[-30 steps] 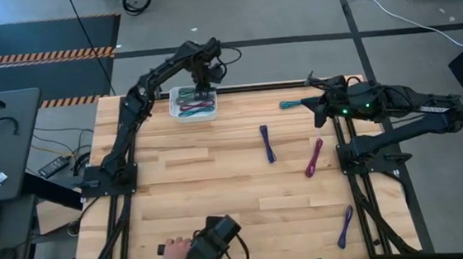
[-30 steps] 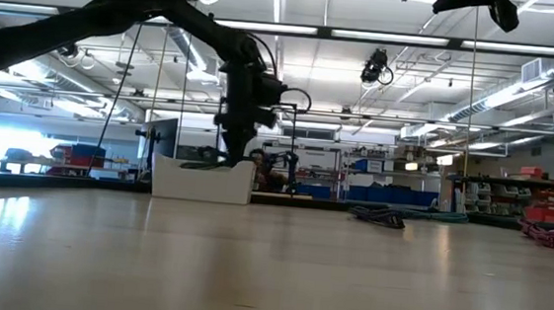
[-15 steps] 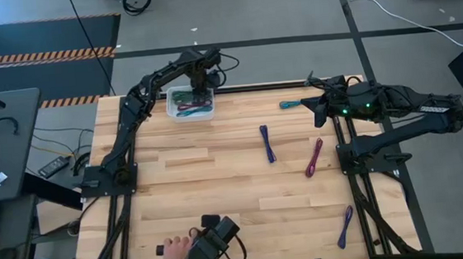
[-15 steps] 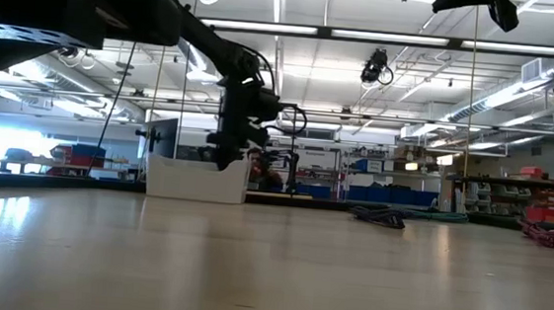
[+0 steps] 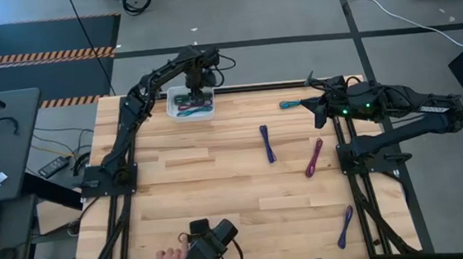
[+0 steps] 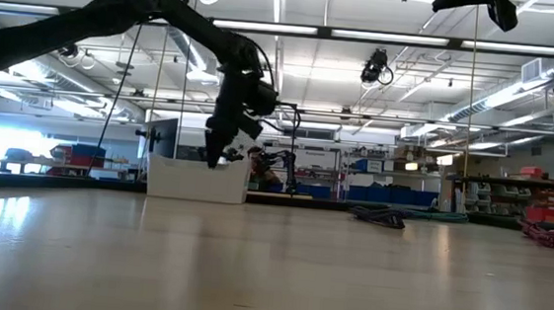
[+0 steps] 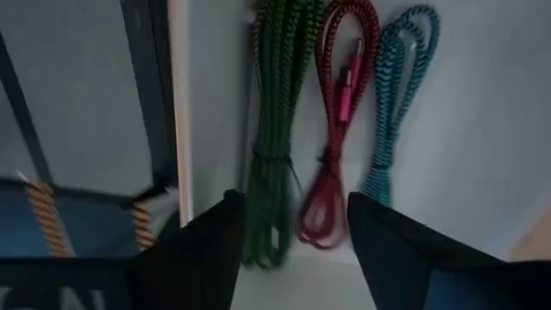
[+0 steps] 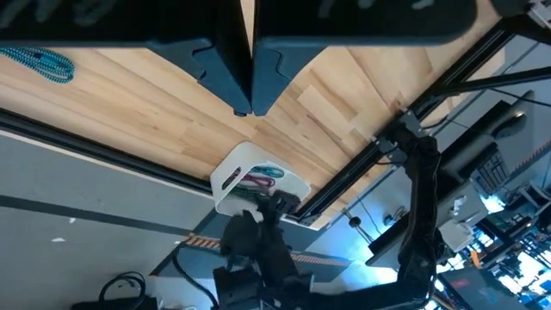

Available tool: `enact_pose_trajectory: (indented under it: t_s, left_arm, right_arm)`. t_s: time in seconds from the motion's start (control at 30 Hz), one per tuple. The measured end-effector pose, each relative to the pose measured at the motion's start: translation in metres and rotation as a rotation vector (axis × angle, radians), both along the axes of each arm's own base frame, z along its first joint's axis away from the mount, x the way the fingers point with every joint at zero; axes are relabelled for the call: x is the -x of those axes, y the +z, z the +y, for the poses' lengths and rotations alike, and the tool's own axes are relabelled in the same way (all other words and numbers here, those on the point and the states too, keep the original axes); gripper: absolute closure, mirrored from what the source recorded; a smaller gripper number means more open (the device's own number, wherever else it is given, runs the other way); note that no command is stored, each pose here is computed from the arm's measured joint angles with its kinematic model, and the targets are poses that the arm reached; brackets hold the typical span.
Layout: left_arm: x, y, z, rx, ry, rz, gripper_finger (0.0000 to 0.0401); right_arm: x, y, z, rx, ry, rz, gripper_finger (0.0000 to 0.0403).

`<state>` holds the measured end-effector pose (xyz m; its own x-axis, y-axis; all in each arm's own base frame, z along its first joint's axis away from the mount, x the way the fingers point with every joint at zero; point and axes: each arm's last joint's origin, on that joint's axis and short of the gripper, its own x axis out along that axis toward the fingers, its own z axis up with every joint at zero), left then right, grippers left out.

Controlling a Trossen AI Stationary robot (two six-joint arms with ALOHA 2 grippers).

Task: Pick and place USB-C Cables
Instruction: Put the top violet charger cable into the white bin

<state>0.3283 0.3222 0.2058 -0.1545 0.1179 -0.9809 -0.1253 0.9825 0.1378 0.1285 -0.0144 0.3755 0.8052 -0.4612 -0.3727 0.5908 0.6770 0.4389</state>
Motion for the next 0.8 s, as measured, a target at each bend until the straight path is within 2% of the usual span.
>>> enact_pose_trajectory:
  t_s: [0.1,0.2,0.33,0.47,0.53,0.63,0.73,0.8]
  left_arm:
    - [-0.002,0.027,-0.004,-0.023,0.116,-0.051,0.0183]
    - [-0.007,0.061,-0.016,-0.078,0.190,-0.164,0.0190]
    - [-0.017,0.105,-0.054,-0.108,0.163,-0.347,0.0213]
    - [-0.031,0.146,-0.101,-0.136,0.114,-0.521,0.0238]
    - [-0.042,0.162,-0.127,-0.121,0.096,-0.626,0.0250]
    - [-0.065,0.175,-0.165,-0.014,0.049,-0.813,0.0263]
    - [-0.095,0.175,-0.201,0.090,-0.022,-0.961,0.0275]
    - [-0.117,0.164,-0.223,0.125,-0.014,-1.046,0.0281]
  right_arm:
    - [0.000,0.000,0.000,0.005,0.008,0.004,0.0392]
    - [0.000,0.000,0.001,0.015,0.059,0.021,0.0392]
    - [-0.001,-0.001,0.003,0.017,0.140,0.042,0.0391]
    - [0.001,-0.005,0.004,0.001,0.147,0.076,0.0393]
    - [0.001,-0.006,0.004,-0.002,0.147,0.092,0.0393]
    - [0.004,-0.009,0.004,-0.026,0.153,0.120,0.0393]
    - [0.006,-0.013,0.005,-0.071,0.169,0.156,0.0393]
    - [0.009,-0.017,0.006,-0.110,0.175,0.194,0.0393]
